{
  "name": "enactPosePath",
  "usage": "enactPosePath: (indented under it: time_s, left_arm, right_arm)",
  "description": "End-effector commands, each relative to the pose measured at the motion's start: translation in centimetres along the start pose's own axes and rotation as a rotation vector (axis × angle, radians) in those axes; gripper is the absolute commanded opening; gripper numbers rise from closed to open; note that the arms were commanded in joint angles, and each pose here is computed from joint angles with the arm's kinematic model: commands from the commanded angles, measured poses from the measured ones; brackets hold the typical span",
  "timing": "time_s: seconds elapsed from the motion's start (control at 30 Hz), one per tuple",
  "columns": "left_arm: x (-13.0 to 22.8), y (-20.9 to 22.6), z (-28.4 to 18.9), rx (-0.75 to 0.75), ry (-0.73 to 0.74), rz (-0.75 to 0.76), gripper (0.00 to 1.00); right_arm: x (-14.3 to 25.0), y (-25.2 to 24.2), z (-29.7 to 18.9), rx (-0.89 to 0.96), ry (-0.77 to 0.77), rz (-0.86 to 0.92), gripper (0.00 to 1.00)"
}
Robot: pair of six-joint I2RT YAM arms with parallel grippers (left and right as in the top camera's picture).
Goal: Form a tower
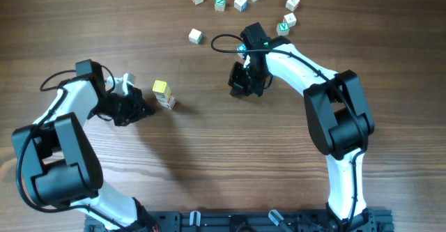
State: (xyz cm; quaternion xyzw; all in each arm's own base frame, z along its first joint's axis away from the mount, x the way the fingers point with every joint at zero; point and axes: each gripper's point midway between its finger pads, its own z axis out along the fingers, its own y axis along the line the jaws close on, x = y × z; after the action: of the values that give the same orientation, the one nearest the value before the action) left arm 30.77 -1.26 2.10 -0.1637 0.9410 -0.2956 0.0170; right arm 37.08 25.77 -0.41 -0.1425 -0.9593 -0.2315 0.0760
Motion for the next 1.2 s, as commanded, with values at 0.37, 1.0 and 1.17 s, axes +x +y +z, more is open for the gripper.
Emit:
enactPosePath:
  time_s: [0.37, 1.0, 1.17]
  left_arm:
    - [1.0, -0.3, 1.0, -0.021, 0.040, -0.145, 0.04]
    - [-0.3, -0.6, 1.1, -0.001, -0.008, -0.448, 0.04]
    - [-1.2, 1.8, 1.1, -0.158, -0.072, -0.300, 0.04]
  right_arm:
    - [-1.2, -3.0, 1.3, 0.113, -0.050, 0.015, 0.05]
    - [-1.2, -3.0, 1.3, 0.113, -0.050, 0.015, 0.05]
    - [-1.2, -3.0, 1.3, 0.114, -0.048, 0.003, 0.05]
